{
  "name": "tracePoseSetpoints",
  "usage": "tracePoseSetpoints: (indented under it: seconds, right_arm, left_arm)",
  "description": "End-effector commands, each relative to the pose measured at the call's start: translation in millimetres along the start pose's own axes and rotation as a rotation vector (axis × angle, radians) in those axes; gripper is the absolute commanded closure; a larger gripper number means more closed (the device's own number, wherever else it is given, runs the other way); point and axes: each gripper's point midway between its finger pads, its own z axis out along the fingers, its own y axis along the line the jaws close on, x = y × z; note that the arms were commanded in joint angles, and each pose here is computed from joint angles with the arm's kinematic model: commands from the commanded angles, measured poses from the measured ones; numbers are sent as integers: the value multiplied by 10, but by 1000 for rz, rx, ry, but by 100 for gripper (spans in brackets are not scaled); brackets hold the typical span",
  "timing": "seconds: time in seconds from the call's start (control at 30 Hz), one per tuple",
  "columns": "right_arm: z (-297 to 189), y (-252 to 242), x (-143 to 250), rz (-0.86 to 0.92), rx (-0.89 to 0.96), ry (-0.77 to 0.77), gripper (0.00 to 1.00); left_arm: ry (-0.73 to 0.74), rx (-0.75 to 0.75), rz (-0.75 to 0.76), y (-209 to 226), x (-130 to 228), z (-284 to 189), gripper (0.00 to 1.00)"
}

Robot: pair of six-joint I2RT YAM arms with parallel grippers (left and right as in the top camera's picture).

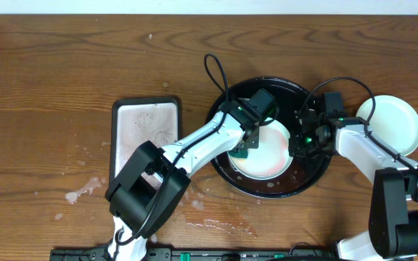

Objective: Clean dirty plates on tray and stack at the side
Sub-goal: 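Scrub the last mint plate with the sponge in left gripper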

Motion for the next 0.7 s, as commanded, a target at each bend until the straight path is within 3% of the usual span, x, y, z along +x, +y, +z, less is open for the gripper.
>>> tracePoseSetpoints:
  seconds: [0.0,0.17,0.4,0.53,0.67]
  right_arm:
    - [49,-80,59,-6,44,19,99]
    - [48,-89,55,-6,50,17,99]
    - [47,-112,55,-6,63,17,99]
    - [47,-112,58,-5,63,18,99]
    - [47,-112,57,-6,63,17,99]
  left_arm:
    - [35,81,-17,-142,-16,140,92]
    - [246,395,-9,-718,305,170,92]
    - [315,549,97,-1079,541,64,93]
    - [285,545,131,-1139,555,72,93]
    - [249,437,69,-918,436,187,93]
